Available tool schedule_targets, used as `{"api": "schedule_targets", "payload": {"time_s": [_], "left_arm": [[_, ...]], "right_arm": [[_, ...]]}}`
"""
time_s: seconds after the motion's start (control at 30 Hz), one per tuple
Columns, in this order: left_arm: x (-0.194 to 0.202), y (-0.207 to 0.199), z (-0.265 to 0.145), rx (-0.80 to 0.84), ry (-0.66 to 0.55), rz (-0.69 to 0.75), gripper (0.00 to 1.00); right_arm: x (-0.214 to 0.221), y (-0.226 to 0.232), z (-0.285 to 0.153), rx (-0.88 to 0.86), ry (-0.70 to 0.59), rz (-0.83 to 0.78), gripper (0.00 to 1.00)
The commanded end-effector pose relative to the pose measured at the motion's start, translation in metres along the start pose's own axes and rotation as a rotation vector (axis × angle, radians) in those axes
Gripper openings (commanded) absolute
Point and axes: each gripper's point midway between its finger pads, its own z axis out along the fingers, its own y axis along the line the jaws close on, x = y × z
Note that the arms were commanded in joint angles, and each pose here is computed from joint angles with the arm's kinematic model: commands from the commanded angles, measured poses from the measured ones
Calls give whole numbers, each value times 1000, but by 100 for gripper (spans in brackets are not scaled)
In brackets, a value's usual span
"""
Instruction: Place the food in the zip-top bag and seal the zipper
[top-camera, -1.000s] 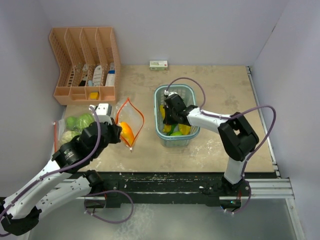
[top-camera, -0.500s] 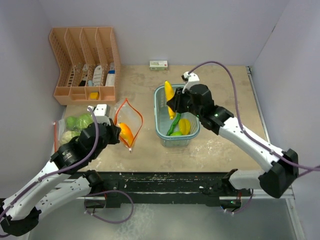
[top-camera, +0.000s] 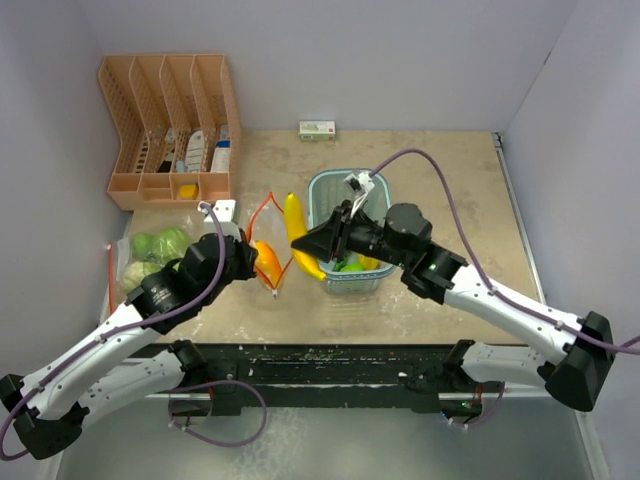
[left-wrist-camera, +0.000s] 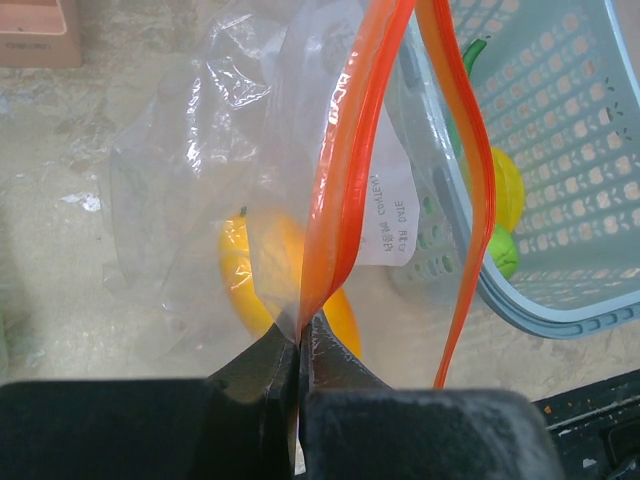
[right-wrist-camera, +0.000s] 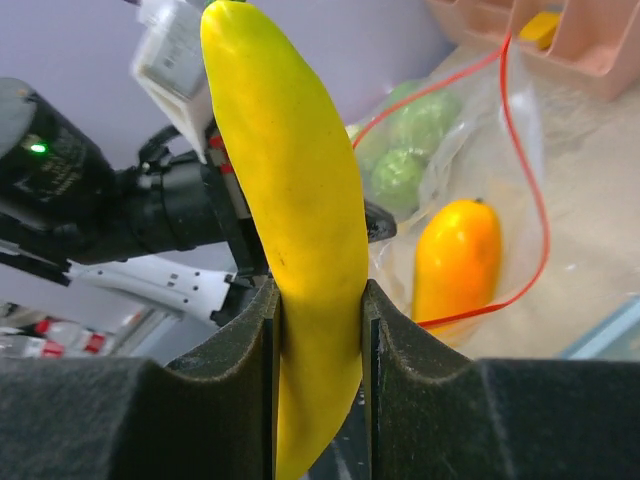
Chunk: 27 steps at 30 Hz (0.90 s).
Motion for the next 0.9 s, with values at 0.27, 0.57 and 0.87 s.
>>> {"api": "schedule_targets", "payload": {"time_s": [0.27, 0.57, 0.87], "left_arm": [[-34, -25, -10, 104, -90, -56, 0], [-40, -36, -7, 143, -103, -54, 0], [-50, -48, -10, 185, -105, -40, 0]], "right_arm": [[19, 1, 65, -63, -85, 241, 0], [60, -51, 91, 252, 45, 253, 0], [66, -86, 95, 453, 70, 170, 33]]}}
